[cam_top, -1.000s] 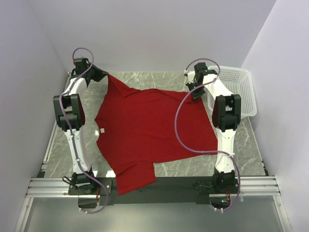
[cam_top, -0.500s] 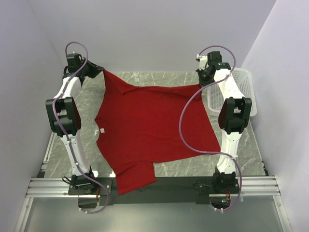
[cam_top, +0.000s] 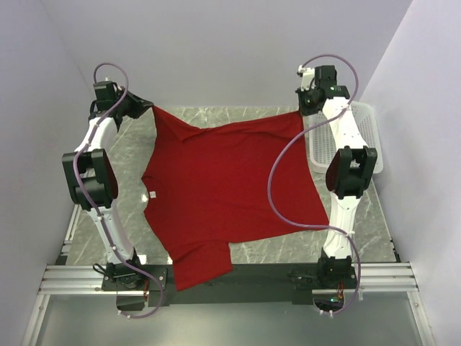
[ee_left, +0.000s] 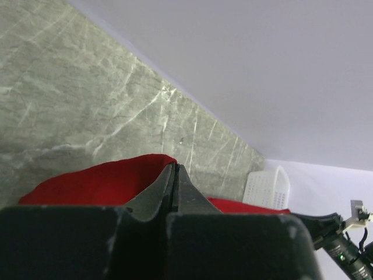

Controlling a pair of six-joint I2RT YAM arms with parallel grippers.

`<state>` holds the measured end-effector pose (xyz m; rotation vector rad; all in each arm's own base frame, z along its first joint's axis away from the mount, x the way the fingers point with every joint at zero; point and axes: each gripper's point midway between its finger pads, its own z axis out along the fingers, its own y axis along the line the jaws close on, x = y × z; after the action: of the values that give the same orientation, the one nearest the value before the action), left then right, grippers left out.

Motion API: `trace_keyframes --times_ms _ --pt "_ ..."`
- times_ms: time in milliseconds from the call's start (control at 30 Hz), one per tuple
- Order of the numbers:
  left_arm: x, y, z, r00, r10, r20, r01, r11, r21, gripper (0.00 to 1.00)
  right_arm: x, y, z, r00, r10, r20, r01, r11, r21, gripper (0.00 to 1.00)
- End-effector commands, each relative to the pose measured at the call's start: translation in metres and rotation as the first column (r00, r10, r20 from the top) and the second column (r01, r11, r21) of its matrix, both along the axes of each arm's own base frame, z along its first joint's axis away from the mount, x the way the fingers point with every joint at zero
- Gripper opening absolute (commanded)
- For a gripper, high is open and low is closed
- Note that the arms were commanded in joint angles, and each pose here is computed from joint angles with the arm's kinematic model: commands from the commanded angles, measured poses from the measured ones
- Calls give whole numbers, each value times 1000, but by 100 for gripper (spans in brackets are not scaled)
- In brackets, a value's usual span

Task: Fold and stack the t-shirts
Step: Flatten the tshirt out

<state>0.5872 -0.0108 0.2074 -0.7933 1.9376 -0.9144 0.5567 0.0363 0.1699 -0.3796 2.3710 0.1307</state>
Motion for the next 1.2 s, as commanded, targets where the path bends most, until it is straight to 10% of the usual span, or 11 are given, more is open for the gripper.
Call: trace_keyframes --times_ms 0,1167 --pt "-9 -4 46 992 -41 118 38 999 26 0 23 3 24 995 -8 97 4 999 40 0" --pt "-38 -18 62 985 -97 143 98 995 0 0 33 18 24 986 39 164 -48 998 51 0"
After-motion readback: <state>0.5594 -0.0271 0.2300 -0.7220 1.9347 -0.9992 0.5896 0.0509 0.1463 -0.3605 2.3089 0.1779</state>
